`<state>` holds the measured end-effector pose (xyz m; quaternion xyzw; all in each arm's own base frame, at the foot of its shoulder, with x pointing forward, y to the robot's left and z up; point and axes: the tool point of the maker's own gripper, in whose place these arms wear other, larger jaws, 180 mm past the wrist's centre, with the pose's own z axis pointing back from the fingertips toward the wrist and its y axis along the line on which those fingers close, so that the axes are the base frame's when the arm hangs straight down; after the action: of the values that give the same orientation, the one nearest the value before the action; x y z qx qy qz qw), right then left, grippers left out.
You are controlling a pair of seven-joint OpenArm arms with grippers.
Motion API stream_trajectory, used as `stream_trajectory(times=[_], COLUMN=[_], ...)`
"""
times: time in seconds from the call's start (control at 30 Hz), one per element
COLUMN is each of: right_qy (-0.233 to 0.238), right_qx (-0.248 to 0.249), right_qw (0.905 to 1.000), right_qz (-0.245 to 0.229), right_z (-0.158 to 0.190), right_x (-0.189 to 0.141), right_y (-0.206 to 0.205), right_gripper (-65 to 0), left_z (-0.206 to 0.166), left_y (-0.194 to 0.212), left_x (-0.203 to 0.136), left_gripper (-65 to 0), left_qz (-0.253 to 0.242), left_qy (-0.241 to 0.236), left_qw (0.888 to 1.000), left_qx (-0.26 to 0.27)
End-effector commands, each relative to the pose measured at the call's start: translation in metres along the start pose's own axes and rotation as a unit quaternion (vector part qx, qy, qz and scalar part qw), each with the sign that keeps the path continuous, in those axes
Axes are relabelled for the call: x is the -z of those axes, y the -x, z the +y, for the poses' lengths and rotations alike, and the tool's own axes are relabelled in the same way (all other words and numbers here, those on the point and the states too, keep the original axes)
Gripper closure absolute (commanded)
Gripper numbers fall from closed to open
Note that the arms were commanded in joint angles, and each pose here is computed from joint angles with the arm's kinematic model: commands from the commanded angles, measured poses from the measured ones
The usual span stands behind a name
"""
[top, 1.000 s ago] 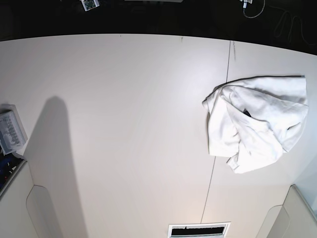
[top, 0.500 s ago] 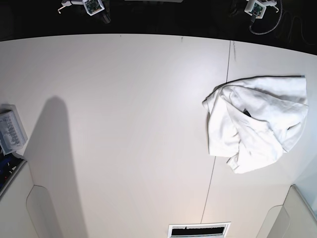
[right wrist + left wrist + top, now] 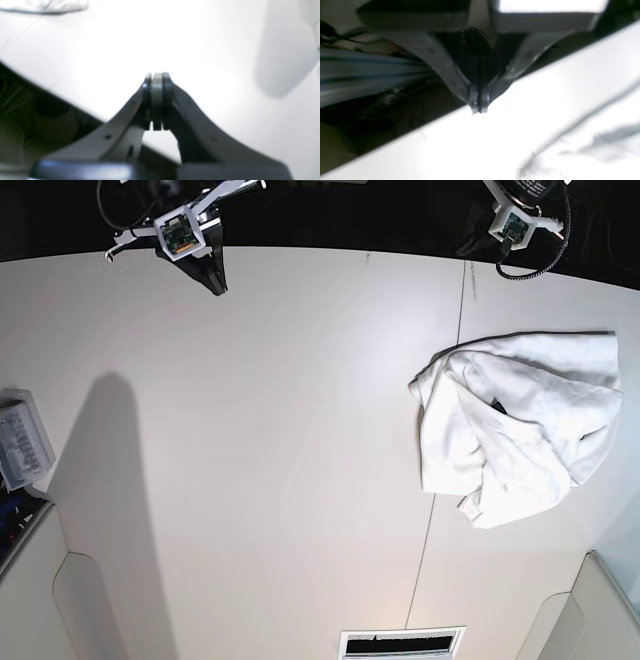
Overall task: Layout the t-shirt on the table in an organized manner, then fold the t-shirt properly
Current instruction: 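Move the left gripper down to the crumpled white t-shirt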
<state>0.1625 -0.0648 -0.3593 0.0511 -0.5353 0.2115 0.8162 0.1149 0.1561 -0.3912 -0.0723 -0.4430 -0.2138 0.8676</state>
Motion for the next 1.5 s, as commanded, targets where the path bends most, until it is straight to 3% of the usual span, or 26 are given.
stream_trajectory(times=[0.0,0.17,0.37,0.4,0.53,0.6,0.73,0.9,1.03,1.13,1.23,1.33,1.47], right_qy=[0.004,0.016,-0.012,-0.016,-0.019,-0.018,-0.030,-0.069,-0.081,-0.080,-0.080,-0.080,-0.079], right_qx=[-0.010,-0.043,-0.047,-0.044,-0.023,-0.011,0.000,0.002,0.012,0.020,0.019,0.019,0.017], right_qw=[0.9996,0.9977,0.9973,0.9971,0.9969,0.9965,0.9960,0.9940,0.9924,0.9920,0.9925,0.9928,0.9929], right_qz=[-0.026,-0.050,-0.056,-0.060,-0.073,-0.080,-0.084,-0.085,-0.091,-0.096,-0.091,-0.087,-0.086], right_z=[-0.004,-0.017,-0.008,-0.005,0.002,0.006,0.018,0.048,0.061,0.063,0.063,0.063,0.063], right_x=[0.002,0.023,0.048,0.051,0.063,0.067,0.071,0.070,0.069,0.070,0.071,0.071,0.071], right_y=[-0.014,-0.035,-0.054,-0.059,-0.076,-0.083,-0.090,-0.096,-0.102,-0.106,-0.105,-0.103,-0.103], right_gripper=[0.0,0.0,0.0,-1.6,-25.9,-29.1,-29.1,-29.1,-29.1,-29.1,-29.1,-29.1,-29.1], left_z=[0.005,0.047,0.097,0.104,0.124,0.136,0.166,0.207,0.230,0.241,0.246,0.253,0.250], left_y=[-0.007,-0.026,-0.051,-0.055,-0.074,-0.085,-0.109,-0.135,-0.147,-0.141,-0.135,-0.135,-0.141], left_x=[-0.001,0.011,0.022,0.025,0.034,0.036,0.034,0.030,0.029,0.036,0.047,0.049,0.047], left_gripper=[0.0,0.0,0.0,0.0,0.0,0.0,0.0,-21.1,-22.0,-22.0,-22.0,-22.0,-22.0], left_qz=[-0.009,-0.026,-0.037,-0.037,-0.037,-0.038,-0.044,-0.064,-0.095,-0.086,-0.064,-0.043,-0.027], left_qy=[-0.004,-0.073,-0.149,-0.156,-0.168,-0.177,-0.212,-0.268,-0.308,-0.308,-0.273,-0.240,-0.180], left_qw=[1.000,0.997,0.987,0.986,0.982,0.978,0.963,0.944,0.932,0.935,0.945,0.948,0.942], left_qx=[0.006,0.029,0.040,0.041,0.077,0.103,0.159,0.182,0.165,0.154,0.170,0.203,0.281])
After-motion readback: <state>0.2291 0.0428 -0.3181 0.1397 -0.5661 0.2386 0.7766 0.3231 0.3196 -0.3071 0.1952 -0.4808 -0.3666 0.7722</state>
